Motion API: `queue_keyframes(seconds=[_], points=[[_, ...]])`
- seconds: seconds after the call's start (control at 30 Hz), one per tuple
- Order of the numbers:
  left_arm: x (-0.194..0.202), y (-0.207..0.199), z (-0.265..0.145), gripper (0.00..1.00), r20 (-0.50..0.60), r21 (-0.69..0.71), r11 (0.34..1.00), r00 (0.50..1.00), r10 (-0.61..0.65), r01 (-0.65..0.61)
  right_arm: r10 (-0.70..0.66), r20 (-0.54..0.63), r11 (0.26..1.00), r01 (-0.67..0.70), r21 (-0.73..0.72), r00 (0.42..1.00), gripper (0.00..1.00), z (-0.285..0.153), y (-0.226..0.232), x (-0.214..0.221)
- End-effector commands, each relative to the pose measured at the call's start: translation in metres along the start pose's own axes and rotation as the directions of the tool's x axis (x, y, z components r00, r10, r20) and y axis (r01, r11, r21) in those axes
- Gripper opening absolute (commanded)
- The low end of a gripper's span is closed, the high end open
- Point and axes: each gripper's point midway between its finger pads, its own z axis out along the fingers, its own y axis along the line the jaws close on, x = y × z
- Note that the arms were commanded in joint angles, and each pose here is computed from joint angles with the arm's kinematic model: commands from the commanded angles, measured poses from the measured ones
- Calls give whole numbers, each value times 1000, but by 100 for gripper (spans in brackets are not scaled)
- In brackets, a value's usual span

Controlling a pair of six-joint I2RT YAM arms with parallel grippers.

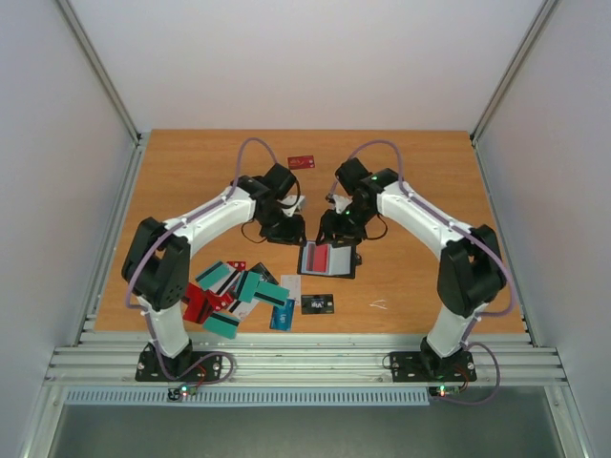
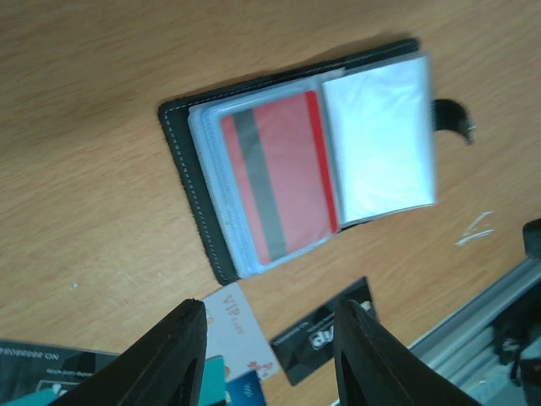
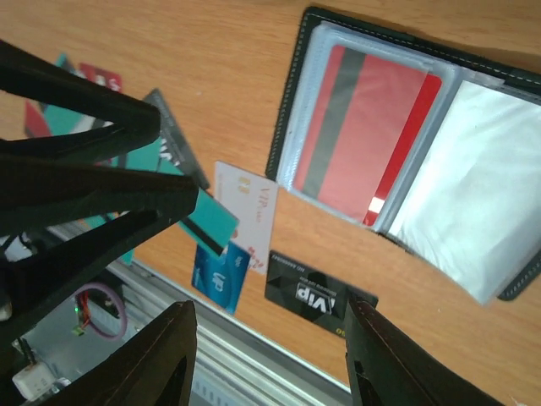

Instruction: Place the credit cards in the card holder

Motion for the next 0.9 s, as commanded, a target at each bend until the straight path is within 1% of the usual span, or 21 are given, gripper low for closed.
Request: queue_keyframes(seconds=[0.0,0.17,0.27,0.37,0.5,0.53,0.57,0.73,0.87], points=[[-16,-27,-34,44,120,71,997,992,-48,40,-51,67,999,51,0,996,50,-32,15,10],[-11,-40,-38,44,126,71,996,990,-61,53,-59,118,997,63,-33,991,53,-56,24,27],[-7,-49,-38,44,119,83,993,989,-90,81,-66,137,997,70,-25,988,59,-69,24,38],[-6,-58,-41,44,134,96,993,987,-84,72,-86,173,996,87,4,981,70,-80,21,43],[-5,-57,-39,44,150,90,995,987,-66,53,-110,219,994,101,52,970,85,-88,12,39],[-4,-57,-39,44,158,94,995,986,-58,44,-119,227,992,107,63,967,93,-89,10,37],[-3,-56,-39,43,165,95,995,985,-49,34,-125,238,991,110,75,963,98,-90,8,34],[0,-54,-34,42,185,105,995,983,-15,-5,-142,269,987,114,117,953,98,-95,1,25],[-3,-56,-27,41,179,125,992,984,-2,-20,-122,297,990,97,99,947,99,-96,-2,12]])
